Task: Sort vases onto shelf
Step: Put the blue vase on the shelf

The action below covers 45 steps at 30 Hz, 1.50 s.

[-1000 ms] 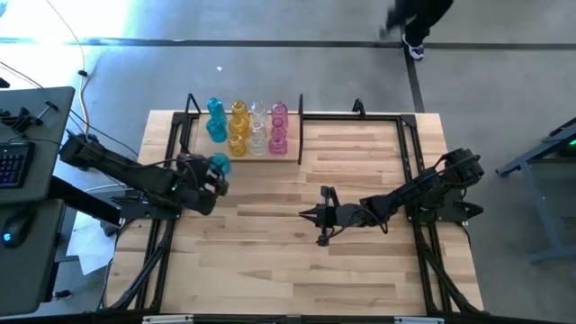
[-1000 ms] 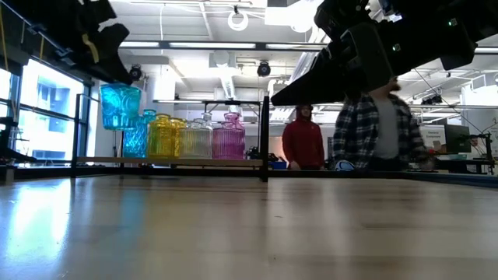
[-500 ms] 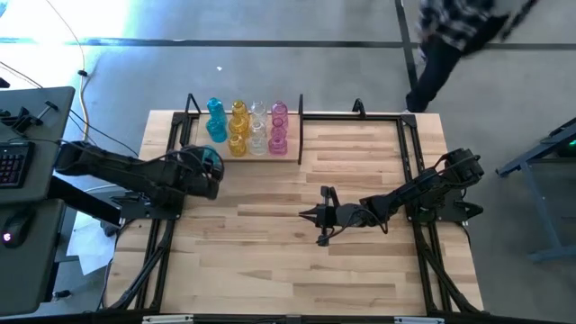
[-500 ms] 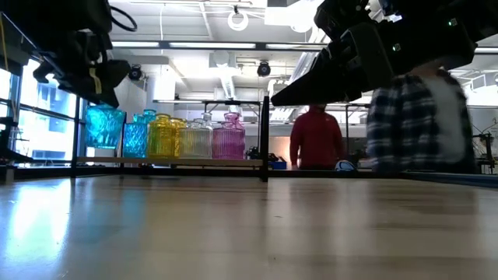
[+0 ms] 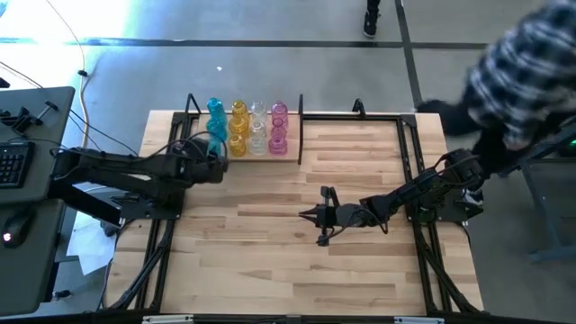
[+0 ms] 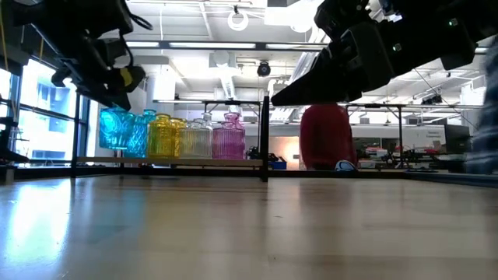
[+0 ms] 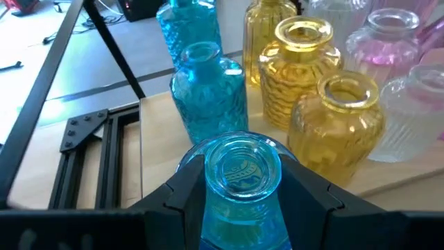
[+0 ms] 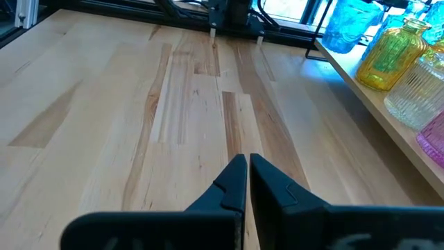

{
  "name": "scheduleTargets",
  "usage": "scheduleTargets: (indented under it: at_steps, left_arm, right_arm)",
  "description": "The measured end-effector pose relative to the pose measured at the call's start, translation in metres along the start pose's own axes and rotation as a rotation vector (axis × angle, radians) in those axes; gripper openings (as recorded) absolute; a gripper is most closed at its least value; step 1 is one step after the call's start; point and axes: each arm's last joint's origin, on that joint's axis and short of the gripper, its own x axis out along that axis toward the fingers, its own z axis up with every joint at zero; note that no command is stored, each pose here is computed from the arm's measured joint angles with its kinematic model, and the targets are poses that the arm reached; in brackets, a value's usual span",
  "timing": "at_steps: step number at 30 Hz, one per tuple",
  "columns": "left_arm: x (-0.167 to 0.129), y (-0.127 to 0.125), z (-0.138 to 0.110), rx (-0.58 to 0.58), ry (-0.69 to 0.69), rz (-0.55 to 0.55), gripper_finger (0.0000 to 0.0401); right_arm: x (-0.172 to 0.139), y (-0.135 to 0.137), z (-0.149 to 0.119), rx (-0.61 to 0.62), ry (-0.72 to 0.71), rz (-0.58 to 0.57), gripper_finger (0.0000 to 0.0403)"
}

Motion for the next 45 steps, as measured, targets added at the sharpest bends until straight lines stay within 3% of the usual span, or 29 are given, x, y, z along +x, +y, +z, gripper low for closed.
scheduleTargets:
  at_steps: [20,32,45]
  left_arm:
    - [0.034,0.005,0.026,-0.018,0.063,-0.005,0.0132]
    - [0.04,0.01,0.028,-0.038,0.098,0.0,0.0132]
    - [0.041,0.01,0.029,-0.038,0.105,-0.009,0.0159]
  right_arm:
    - [0.0,0.001,0.0,0.001,0.001,0.002,0.0]
    - [0.0,0.001,0.0,0.0,0.003,0.002,0.0]
    - [0.0,0.001,0.0,0.0,0.002,0.002,0.0]
